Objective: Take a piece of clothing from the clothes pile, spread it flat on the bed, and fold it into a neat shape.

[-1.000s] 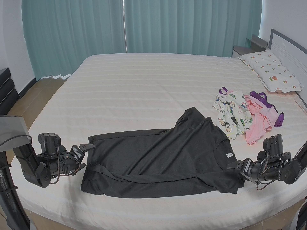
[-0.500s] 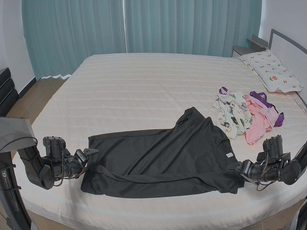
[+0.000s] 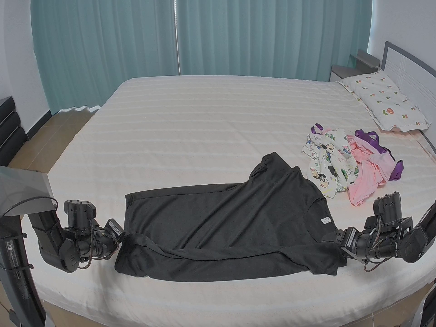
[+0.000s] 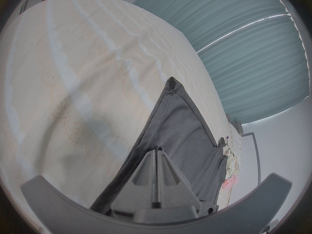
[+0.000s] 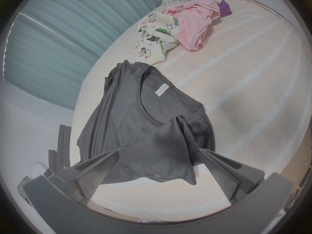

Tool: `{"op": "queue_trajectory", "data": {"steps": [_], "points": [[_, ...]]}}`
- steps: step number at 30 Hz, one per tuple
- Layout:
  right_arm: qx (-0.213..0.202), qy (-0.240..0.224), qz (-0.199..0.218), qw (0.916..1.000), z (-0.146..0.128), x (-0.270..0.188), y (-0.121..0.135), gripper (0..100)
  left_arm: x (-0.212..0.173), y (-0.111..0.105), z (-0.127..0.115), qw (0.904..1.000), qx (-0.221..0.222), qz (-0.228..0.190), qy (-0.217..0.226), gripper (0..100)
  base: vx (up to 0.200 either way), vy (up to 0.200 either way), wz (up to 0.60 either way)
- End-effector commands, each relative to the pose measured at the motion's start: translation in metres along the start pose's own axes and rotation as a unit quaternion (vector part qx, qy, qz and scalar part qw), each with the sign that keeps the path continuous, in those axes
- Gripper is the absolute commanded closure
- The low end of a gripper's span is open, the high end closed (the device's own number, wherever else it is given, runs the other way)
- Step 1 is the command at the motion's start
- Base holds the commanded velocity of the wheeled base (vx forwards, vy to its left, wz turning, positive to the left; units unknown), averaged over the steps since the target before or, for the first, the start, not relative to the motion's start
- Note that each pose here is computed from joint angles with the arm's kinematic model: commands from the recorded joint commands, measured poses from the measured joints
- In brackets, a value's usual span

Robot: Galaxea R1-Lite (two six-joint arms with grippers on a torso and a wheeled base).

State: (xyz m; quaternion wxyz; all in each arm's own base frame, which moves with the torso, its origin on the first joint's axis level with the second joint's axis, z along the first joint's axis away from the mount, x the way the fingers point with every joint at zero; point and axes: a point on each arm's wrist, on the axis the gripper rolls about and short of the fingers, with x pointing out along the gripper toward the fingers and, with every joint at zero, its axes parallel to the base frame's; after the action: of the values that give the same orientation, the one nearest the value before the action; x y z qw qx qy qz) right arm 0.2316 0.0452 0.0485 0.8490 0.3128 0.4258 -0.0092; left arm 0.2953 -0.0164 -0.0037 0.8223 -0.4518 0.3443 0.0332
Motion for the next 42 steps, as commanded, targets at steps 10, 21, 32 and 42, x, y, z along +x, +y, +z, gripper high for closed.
{"op": "queue_trajectory", "data": {"steps": [10, 21, 32, 42], "points": [[0.000, 0.000, 0.000, 1.0000, 0.000, 0.001, 0.000, 0, -0.004, 0.007, 0.009, 0.9992, -0.031, 0.012, -0.022, 100, 0.000, 0.000, 0.00], [0.000, -0.045, 0.032, 0.9985, 0.007, 0.005, 0.000, 0, -0.006, 0.008, 0.014, 0.9972, -0.061, 0.009, -0.041, 100, 0.000, 0.000, 0.00], [-0.025, -0.034, 0.060, 0.9973, 0.017, 0.034, 0.000, 0, -0.004, 0.007, 0.014, 0.9975, -0.057, 0.007, -0.040, 100, 0.000, 0.000, 0.00], [-0.019, -0.019, 0.045, 0.9986, 0.013, 0.036, -0.011, 0, -0.003, 0.007, 0.013, 0.9977, -0.055, 0.007, -0.038, 100, 0.000, 0.000, 0.00]]}}
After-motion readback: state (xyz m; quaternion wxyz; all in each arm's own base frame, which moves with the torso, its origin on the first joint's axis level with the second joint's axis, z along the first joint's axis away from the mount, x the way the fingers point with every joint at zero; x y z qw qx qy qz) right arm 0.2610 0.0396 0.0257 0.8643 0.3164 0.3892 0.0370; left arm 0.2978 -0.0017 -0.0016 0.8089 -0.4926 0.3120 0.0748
